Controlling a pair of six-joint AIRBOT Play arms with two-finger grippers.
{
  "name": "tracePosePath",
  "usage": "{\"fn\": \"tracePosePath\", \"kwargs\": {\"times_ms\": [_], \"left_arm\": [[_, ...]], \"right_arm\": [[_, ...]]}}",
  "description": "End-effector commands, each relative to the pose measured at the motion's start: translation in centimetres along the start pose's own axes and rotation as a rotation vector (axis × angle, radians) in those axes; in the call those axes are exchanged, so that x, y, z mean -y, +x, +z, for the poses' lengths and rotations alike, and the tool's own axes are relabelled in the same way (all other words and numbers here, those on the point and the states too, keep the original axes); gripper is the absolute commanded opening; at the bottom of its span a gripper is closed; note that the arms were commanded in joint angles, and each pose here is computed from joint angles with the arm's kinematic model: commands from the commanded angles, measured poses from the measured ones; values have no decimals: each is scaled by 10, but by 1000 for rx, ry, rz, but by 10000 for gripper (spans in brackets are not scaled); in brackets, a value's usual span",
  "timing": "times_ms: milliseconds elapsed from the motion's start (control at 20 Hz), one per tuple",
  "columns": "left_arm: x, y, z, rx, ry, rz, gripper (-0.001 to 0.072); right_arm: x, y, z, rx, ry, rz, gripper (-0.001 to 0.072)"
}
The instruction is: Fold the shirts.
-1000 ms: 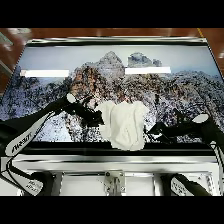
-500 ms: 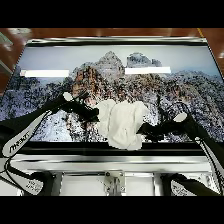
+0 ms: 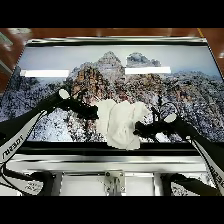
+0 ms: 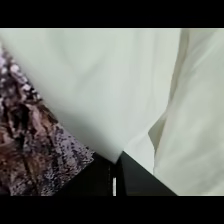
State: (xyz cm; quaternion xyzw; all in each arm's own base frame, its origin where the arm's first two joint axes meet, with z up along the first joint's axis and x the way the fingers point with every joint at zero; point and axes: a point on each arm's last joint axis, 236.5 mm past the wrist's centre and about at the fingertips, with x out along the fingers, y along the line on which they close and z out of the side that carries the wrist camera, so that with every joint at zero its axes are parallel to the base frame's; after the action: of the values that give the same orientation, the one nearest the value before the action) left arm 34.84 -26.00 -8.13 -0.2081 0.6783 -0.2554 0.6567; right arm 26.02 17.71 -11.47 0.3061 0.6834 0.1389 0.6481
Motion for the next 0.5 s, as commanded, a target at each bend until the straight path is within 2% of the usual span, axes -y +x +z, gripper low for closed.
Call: {"fn": "tracePosePath", "kwargs": {"times_ms": [0,200,350,450], "left_arm": [[6,-12,5,31,41,-7,39],[17,-58,29,178,97,-8,38],[63,-146,48,393,354,-11,38],[121,-242,52,645,499,-18,38]], "right_arm": [[-3,6,5,19,-5,-1,67],[-40,-46,39,170,-190,62,66],[-100,-141,73,445,-376,130,66],[-153,-233,80,692,-505,178,66]]}}
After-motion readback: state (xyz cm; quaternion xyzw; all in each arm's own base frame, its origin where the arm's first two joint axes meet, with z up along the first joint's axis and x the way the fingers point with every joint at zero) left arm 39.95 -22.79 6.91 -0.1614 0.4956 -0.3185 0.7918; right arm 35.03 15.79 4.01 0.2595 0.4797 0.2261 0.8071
